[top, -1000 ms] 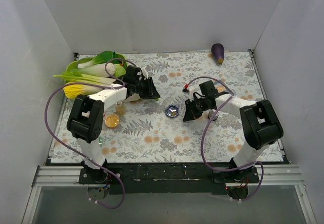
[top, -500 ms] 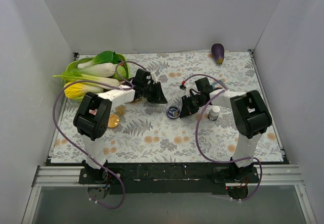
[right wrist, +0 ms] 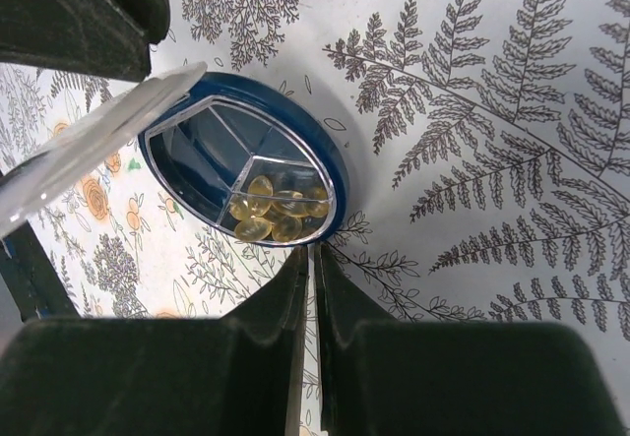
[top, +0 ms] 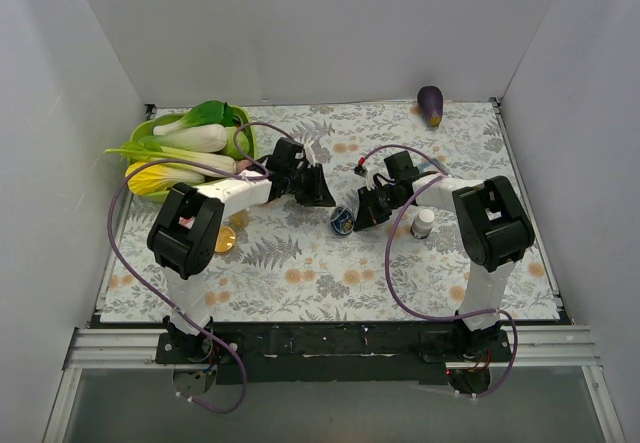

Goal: Sort the pills into containers

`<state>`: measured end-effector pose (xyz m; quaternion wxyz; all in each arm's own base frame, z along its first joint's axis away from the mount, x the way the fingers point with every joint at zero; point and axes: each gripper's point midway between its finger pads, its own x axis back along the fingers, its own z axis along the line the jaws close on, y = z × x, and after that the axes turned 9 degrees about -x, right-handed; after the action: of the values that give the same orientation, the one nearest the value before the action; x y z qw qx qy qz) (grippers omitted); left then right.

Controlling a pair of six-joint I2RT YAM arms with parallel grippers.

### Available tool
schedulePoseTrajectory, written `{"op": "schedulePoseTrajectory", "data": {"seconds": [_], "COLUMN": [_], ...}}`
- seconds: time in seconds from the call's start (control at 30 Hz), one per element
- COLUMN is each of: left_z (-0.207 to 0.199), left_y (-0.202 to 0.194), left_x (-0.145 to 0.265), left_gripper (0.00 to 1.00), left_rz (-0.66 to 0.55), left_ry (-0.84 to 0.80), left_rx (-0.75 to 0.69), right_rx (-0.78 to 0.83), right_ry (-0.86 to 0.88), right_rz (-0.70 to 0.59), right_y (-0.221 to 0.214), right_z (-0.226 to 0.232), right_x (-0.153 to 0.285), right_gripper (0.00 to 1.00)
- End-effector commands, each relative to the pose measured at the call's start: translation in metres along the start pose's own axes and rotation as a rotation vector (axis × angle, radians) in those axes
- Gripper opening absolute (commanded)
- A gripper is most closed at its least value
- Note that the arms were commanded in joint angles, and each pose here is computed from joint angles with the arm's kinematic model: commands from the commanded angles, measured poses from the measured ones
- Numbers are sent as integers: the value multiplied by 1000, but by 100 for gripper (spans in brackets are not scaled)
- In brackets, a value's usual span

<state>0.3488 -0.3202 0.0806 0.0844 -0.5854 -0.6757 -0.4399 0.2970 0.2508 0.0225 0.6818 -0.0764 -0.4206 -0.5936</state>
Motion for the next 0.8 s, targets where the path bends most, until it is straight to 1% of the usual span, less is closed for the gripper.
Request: {"op": "schedulePoseTrajectory", "data": {"seconds": [0.0,0.3,0.53,0.67,0.77], "left_z": [11,33,48,42,28], "left_y": [-4,3,11,21,26], "left_x": [-1,6,17,28,34], "left_gripper": [15,16,21,22,22], "left_rz": [5,-19,-55,-97,-124], "left_ry": [60,163,237,231,175], "left_rx": [18,44,67,64,46], "right_rx": [32,38,42,41,39], "right_ry": [-20,-11,-11,-14,-14], "right_rz": [-20,-25,-26,-23,-20], "right_y": [4,5,5,5,5], "right_z": [-1,2,3,2,1], "right_x": [1,3,4,3,3], "right_gripper": [12,12,12,12,12]}}
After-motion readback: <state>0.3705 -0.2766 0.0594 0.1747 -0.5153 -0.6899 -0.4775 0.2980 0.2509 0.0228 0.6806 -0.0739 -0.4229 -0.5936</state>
